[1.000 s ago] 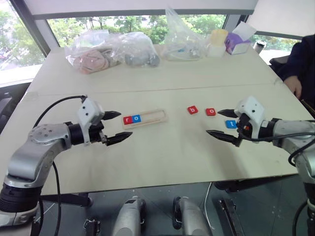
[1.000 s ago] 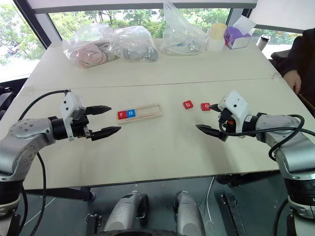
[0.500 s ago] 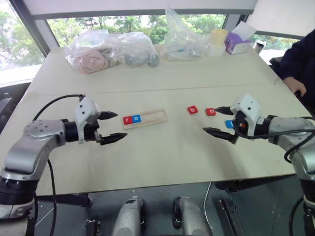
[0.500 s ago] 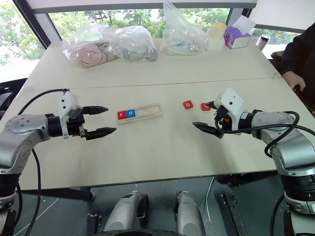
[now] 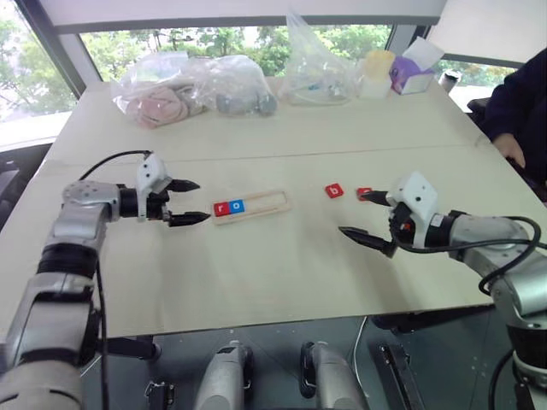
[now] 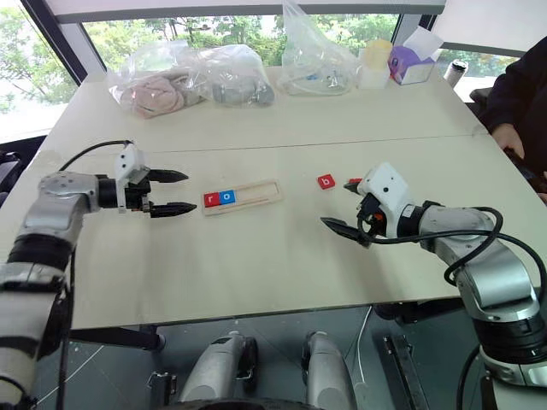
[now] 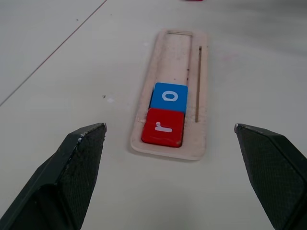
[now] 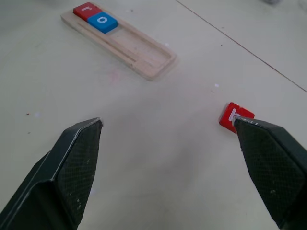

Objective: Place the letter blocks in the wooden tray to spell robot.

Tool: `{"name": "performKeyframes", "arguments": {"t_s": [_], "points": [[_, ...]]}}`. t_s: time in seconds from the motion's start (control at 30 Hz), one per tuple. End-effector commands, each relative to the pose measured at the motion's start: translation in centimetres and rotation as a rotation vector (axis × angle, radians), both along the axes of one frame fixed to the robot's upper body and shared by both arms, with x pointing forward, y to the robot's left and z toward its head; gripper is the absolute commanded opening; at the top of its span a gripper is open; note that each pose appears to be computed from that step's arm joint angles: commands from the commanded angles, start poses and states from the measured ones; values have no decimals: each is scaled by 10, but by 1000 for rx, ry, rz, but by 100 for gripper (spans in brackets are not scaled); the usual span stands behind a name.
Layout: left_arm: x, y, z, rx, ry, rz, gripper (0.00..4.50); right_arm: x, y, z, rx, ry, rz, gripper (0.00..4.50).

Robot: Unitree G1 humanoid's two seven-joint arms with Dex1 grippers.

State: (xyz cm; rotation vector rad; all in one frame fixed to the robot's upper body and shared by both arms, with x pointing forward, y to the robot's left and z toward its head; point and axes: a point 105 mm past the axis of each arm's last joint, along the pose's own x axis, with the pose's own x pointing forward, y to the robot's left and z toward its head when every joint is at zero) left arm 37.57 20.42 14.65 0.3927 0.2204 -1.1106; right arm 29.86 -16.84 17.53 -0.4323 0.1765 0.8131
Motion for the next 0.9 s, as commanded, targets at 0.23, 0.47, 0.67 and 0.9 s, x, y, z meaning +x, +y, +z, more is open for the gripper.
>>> {"name": "performKeyframes", "arguments": {"t_s": [0.23, 0.47, 0.67, 0.9], "points": [[11, -10, -12, 74, 59, -59, 450, -22, 3, 1, -5, -26, -31, 446], [15, -21, -14, 118, 61, -87, 450, -33, 3, -3, -9, -11, -58, 446], [17, -27, -19, 145, 32, -87, 450, -35, 3, -3, -6, -5, -68, 446], [20, -29, -24, 164, 25, -63, 450, -34, 3, -4, -11, -3, -70, 446]]}}
